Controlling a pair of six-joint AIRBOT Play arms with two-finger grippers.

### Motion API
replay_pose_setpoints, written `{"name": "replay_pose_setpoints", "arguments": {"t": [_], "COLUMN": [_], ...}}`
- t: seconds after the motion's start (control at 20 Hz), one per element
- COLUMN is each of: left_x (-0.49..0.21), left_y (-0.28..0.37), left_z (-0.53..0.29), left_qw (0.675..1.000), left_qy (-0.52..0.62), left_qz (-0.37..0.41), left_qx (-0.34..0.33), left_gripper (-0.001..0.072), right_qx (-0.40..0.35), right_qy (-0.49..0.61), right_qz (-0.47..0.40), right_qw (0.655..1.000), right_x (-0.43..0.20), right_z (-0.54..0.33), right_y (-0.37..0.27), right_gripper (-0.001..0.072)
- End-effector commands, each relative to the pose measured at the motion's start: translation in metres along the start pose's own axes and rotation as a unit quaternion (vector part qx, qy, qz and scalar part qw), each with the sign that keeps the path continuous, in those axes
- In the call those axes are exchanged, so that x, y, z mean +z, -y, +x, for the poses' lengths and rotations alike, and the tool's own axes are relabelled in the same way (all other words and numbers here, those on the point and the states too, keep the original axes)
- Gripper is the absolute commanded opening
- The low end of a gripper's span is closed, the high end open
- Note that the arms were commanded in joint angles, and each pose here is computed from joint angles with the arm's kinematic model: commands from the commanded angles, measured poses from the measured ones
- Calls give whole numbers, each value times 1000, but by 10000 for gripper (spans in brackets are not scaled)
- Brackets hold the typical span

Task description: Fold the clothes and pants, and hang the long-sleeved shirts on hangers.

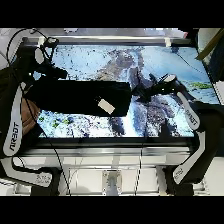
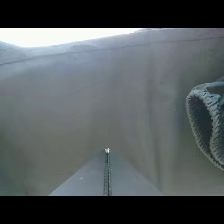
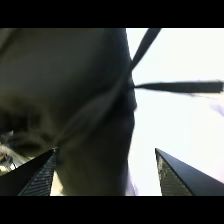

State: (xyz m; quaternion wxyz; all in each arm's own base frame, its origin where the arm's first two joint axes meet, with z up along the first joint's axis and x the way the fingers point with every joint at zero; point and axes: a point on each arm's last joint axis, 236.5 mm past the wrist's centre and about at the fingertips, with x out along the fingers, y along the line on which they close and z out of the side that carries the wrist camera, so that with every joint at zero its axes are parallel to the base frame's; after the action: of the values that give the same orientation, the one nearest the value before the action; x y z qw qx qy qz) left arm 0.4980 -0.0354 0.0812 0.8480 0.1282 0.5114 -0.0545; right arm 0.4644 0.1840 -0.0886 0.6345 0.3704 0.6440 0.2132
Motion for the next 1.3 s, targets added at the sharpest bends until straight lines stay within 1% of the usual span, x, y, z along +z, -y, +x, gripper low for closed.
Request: {"name": "replay_pose_setpoints", "arguments": {"t": [0.0,0.15,0.2,0.25,0.3,0.35,0.4,0.5,0.6,0.75,0.9,1.0,1.15,1.25], "left_x": [0,0,0,0,0,0,0,-1,-5,-6,-10,-10,-8,-15], "left_y": [0,0,0,0,0,0,0,1,8,35,80,119,187,240], "left_z": [0,0,0,0,0,0,0,0,0,-3,-9,-14,4,37], "left_qw": [1000,1000,1000,1000,1000,1000,1000,1000,1000,998,994,991,983,975], "left_qy": [1,1,1,1,0,0,0,-2,-10,-15,-29,-30,-21,-25], "left_qz": [0,0,0,0,0,0,0,0,-4,-13,16,50,107,139], "left_qx": [-1,-1,-1,-1,-1,-1,-1,-1,-16,-63,-105,-124,-149,-169], "left_gripper": [6,7,6,6,7,6,6,6,6,6,6,6,5,6], "right_qx": [33,71,75,78,83,93,102,117,115,70,17,14,15,14], "right_qy": [27,20,24,26,25,19,6,-23,-29,-16,-44,-30,49,61], "right_qz": [22,26,22,22,24,26,21,-27,-64,-80,-59,-51,-42,-47], "right_qw": [999,997,997,996,996,995,995,993,991,994,997,998,998,997], "right_x": [10,5,5,5,4,1,-4,-17,-23,-31,-68,-84,-72,-67], "right_z": [39,55,58,60,61,60,55,32,-6,-78,-149,-188,-217,-217], "right_y": [-9,-29,-33,-37,-41,-46,-53,-70,-84,-82,-65,-72,-90,-104], "right_gripper": [686,677,656,612,475,228,34,24,24,23,23,23,23,23]}}
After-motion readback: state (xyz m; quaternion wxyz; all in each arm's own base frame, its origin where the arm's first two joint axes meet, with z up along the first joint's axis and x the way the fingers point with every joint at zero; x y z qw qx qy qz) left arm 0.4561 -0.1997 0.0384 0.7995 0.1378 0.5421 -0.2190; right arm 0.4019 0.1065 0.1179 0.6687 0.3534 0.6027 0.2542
